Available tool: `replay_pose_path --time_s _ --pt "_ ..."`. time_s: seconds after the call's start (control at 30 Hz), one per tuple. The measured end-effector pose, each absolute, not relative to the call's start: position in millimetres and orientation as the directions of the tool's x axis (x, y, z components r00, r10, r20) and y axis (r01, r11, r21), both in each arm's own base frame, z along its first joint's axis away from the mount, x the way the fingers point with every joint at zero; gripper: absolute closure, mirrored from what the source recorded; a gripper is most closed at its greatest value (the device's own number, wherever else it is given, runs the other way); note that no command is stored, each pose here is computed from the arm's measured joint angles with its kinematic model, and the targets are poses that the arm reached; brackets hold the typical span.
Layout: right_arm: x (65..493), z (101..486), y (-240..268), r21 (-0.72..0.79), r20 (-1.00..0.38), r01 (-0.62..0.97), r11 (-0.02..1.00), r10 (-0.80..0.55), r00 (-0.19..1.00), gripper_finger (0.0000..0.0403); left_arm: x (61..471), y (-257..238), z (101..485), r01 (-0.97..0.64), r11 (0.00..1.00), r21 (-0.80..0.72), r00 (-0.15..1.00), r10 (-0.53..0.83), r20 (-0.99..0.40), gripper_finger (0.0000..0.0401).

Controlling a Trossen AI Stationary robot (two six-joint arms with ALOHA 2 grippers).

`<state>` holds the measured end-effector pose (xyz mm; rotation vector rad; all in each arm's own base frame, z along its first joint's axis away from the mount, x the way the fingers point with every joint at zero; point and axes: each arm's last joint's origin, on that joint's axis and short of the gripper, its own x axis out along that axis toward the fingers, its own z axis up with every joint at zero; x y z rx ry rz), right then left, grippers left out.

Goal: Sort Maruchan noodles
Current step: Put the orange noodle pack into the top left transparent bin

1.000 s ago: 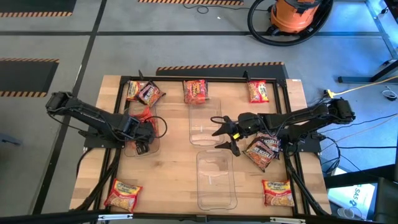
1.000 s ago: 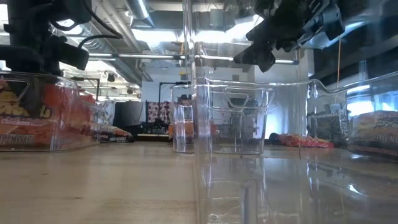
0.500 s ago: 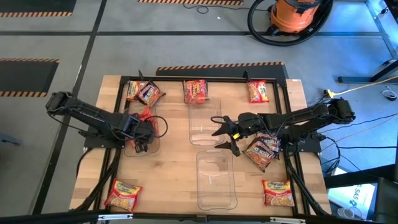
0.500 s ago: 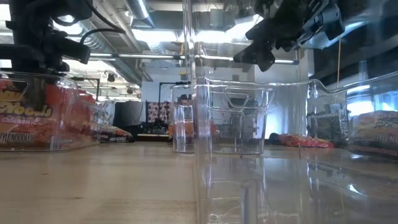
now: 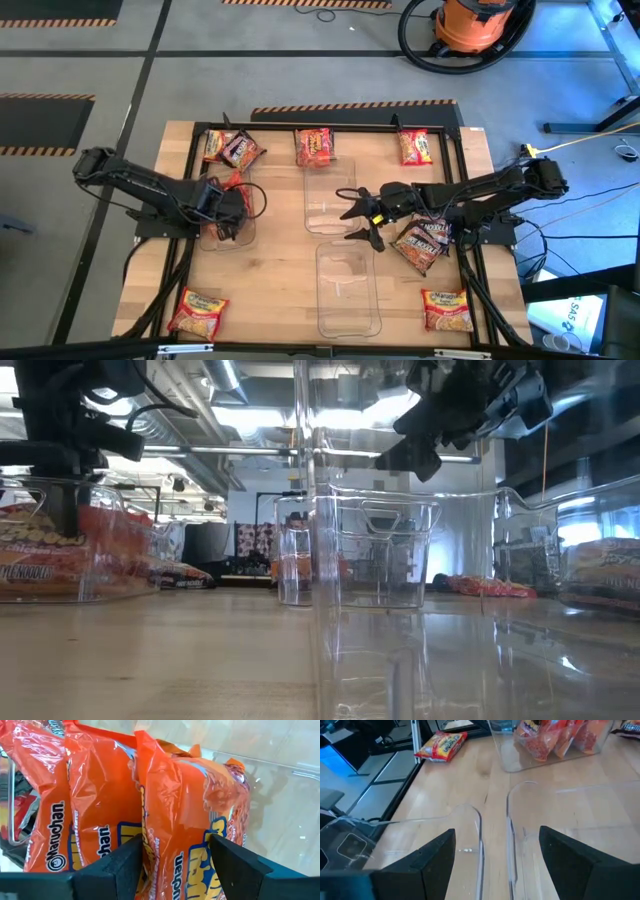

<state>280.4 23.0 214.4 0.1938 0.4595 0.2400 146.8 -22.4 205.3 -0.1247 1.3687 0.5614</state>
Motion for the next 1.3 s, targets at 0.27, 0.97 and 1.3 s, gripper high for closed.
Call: replay_pose_path --time_s 0.27,0.97,1.3 --pt "272.8 219.1 22.3 0.261 -0.439 -0.166 0.951 0.270 0.857 0.0139 167.5 -26.8 261.0 -0.471 0.875 0.112 0.280 0.269 -0.922 0.0180" --pt "237.0 251.8 -72.1 0.104 -0.380 0.307 0.946 -0.248 0.891 0.0139 265.0 93.6 279.2 -0.610 0.791 0.033 0.556 0.458 -0.694 0.0180" --pt "225.5 225.0 -148.8 0.273 -0.422 0.438 0.856 -0.303 0.855 0.0139 271.3 196.6 231.0 -0.671 0.708 -0.220 0.622 0.375 -0.688 0.0181"
